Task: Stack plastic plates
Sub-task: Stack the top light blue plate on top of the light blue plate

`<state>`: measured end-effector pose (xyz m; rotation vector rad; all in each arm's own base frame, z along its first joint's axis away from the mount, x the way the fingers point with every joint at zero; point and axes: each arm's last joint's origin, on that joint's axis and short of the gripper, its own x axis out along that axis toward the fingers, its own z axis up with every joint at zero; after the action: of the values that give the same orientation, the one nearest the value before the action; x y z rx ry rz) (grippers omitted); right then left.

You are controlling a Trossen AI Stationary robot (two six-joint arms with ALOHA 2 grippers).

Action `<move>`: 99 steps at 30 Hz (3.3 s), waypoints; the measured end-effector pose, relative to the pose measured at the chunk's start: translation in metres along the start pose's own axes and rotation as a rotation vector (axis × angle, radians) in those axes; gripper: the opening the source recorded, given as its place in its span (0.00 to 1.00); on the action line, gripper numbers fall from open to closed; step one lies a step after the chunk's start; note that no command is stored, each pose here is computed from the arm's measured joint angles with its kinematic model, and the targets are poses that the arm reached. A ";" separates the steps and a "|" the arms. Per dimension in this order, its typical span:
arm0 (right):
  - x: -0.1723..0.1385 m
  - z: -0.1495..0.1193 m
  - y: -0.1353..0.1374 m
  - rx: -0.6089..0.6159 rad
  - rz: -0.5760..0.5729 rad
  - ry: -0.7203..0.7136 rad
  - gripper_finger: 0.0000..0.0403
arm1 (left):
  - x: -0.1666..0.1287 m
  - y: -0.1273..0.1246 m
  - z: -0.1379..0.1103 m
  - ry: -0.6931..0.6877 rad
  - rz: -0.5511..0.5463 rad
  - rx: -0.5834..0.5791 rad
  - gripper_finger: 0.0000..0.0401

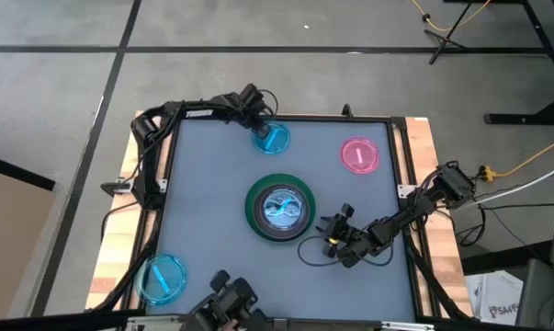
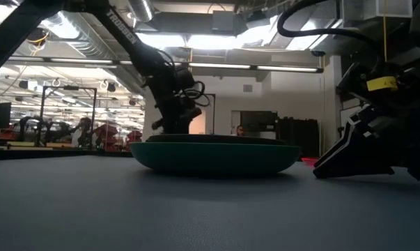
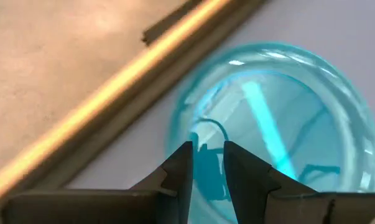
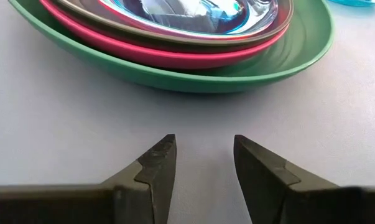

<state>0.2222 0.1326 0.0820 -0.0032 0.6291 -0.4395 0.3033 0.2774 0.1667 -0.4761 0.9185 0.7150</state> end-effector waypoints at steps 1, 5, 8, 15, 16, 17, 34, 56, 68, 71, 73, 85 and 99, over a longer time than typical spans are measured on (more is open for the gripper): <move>0.000 0.000 0.000 0.001 0.001 0.000 0.39 | -0.001 0.004 0.001 -0.002 0.006 -0.008 0.21; 0.000 0.000 0.000 0.002 0.001 -0.002 0.39 | 0.002 0.020 -0.002 0.027 0.009 -0.044 0.21; 0.000 0.000 0.000 0.007 0.004 -0.003 0.39 | 0.007 0.028 -0.004 0.047 0.014 -0.071 0.21; 0.000 0.002 0.002 0.028 0.018 -0.014 0.39 | 0.018 0.027 -0.009 0.072 -0.024 -0.045 0.21; 0.000 0.002 0.002 0.028 0.018 -0.014 0.39 | 0.018 0.027 -0.009 0.075 -0.032 -0.046 0.21; 0.000 0.002 0.002 0.028 0.018 -0.014 0.39 | 0.018 0.027 -0.009 0.075 -0.037 -0.047 0.21; 0.000 0.003 0.003 0.036 0.023 -0.024 0.39 | 0.035 0.026 -0.016 0.109 -0.100 0.020 0.21; -0.010 0.004 0.017 0.018 0.120 -0.005 0.39 | -0.038 -0.009 0.005 -0.015 -0.126 0.121 0.00; -0.029 -0.002 0.029 0.006 0.113 -0.091 0.39 | -0.131 -0.066 0.001 -0.123 -0.253 0.240 0.00; -0.028 -0.002 0.028 -0.002 0.098 -0.099 0.39 | -0.144 -0.087 -0.006 -0.128 -0.302 0.283 0.00; -0.028 -0.002 0.027 -0.030 0.071 -0.111 0.39 | -0.149 -0.104 -0.011 -0.131 -0.338 0.305 0.00; -0.028 -0.003 0.024 -0.057 0.023 -0.127 0.39 | -0.139 -0.178 -0.049 -0.042 -0.409 0.429 0.00; -0.028 -0.004 0.024 -0.063 0.018 -0.125 0.39 | -0.091 -0.204 -0.075 0.097 -0.334 0.482 0.00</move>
<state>0.2096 0.1656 0.0917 -0.0841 0.5189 -0.3986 0.3746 0.0593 0.2183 -0.2262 1.0326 0.1551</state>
